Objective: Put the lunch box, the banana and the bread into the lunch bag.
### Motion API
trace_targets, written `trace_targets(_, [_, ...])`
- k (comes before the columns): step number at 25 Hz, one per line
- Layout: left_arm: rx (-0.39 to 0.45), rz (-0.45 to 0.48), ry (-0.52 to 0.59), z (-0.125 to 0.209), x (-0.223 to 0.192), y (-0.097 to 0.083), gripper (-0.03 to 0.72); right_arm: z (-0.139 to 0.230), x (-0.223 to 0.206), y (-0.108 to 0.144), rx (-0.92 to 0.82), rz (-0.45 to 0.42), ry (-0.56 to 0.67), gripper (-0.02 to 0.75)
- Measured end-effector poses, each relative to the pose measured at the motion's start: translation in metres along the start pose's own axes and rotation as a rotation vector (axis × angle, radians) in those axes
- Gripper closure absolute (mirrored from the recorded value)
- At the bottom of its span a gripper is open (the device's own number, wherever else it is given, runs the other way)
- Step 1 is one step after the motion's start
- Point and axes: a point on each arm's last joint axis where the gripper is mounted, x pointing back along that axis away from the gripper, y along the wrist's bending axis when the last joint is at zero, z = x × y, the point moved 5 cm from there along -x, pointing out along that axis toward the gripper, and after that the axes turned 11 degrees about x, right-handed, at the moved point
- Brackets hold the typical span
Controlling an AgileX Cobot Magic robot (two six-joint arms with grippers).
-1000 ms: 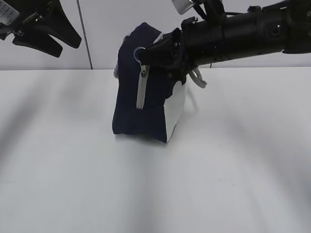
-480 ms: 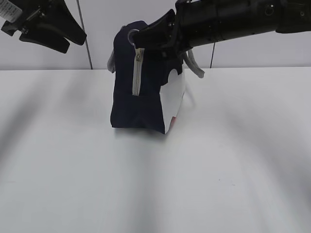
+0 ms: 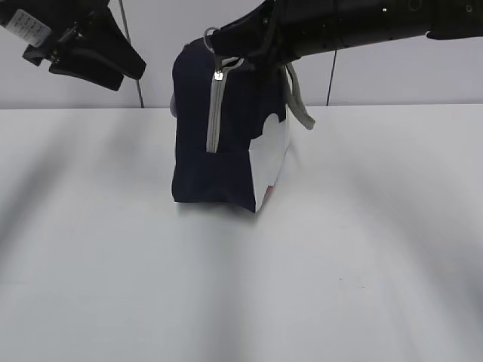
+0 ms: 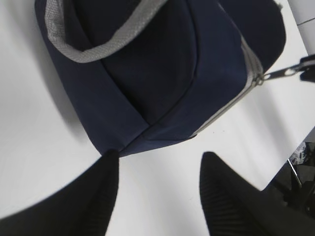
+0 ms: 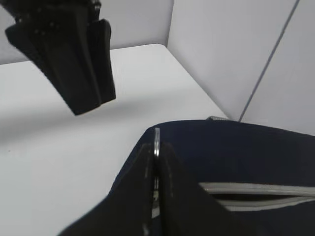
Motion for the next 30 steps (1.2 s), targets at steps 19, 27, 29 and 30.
trace_targets(19, [-0.142, 0.223, 0.005, -0.01, -0.053, -0.002, 0.314, -0.001, -0.008, -0.014, -0.042, 0.044, -0.013, 0.754])
trace_targets(27, [-0.181, 0.184, -0.022, -0.013, -0.068, -0.009, 0.359, -0.002, -0.008, -0.014, -0.049, 0.044, -0.017, 0.754])
trace_targets(29, [-0.184, 0.176, -0.022, -0.013, -0.068, -0.008, 0.388, -0.002, -0.008, -0.014, -0.051, 0.045, -0.018, 0.754])
trace_targets(30, [-0.186, 0.173, -0.022, -0.013, -0.068, -0.008, 0.414, -0.002, -0.008, -0.015, -0.055, 0.046, -0.021, 0.754])
